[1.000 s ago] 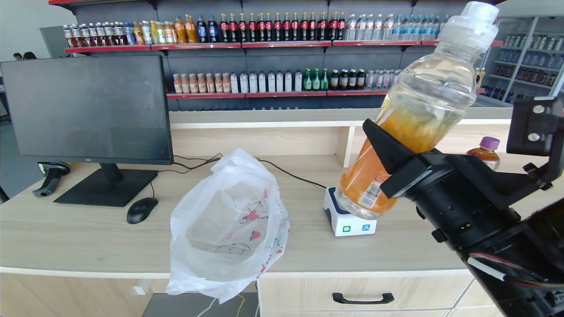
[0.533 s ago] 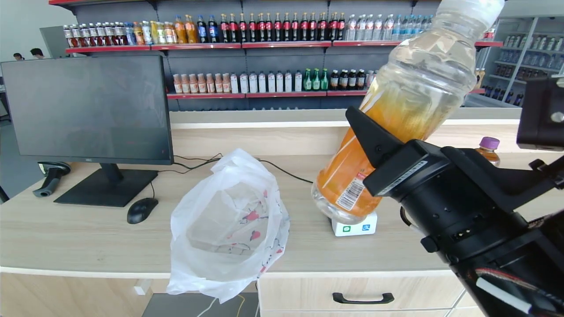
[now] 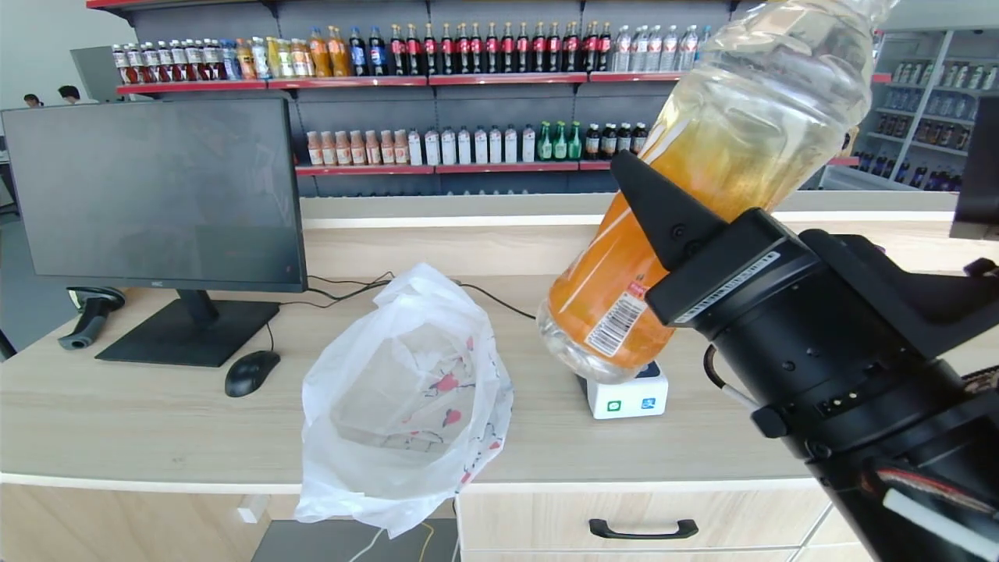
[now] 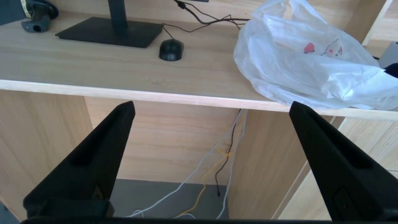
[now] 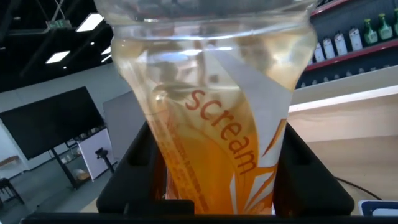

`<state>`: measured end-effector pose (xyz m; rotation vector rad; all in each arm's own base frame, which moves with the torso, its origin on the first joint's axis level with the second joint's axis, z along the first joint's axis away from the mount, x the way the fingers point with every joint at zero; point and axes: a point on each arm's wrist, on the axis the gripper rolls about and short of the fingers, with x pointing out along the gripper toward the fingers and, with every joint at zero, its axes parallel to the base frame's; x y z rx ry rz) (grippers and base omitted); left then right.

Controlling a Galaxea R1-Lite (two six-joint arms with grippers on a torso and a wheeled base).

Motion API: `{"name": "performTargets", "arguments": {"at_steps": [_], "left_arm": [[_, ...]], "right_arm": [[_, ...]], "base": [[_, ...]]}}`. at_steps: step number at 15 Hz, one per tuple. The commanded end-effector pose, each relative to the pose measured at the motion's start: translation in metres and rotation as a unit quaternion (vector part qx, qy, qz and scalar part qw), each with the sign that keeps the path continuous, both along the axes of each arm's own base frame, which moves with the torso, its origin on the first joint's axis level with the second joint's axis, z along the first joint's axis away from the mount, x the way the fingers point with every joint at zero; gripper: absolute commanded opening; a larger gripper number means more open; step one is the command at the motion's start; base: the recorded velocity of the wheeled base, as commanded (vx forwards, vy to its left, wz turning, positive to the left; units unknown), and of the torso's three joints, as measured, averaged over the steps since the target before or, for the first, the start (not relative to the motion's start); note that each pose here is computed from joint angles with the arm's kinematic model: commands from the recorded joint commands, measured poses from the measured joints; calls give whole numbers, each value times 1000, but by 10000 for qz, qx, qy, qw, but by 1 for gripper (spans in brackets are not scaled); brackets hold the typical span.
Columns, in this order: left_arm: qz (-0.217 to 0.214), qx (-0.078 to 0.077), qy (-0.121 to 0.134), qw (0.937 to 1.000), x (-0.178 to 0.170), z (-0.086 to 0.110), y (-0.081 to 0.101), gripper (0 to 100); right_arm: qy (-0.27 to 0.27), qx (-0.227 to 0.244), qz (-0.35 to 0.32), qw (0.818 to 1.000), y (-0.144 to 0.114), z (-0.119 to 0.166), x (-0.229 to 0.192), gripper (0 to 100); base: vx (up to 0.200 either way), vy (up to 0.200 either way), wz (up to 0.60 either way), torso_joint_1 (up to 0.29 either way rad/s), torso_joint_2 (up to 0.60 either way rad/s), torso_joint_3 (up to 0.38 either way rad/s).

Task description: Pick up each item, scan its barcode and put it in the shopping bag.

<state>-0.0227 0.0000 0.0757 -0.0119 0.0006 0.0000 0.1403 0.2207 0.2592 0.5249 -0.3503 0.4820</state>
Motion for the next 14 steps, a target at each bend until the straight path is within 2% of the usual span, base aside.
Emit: {"name": "performTargets", "arguments": {"at_steps": [1,4,14], "left_arm": [[0,-2,-3,10000,0,0,0,100],[0,-2,-3,10000,0,0,0,100],[0,-2,-3,10000,0,0,0,100]], "right_arm": [[-39,80,38,10000,-1,4,-3,0],[-80,186,71,9998,-6,9,-6,0],[-43,106,94,9999,-8,6,-8,0]], "base": [[0,0,0,0,0,0],[0,0,0,0,0,0],[0,0,0,0,0,0]]}}
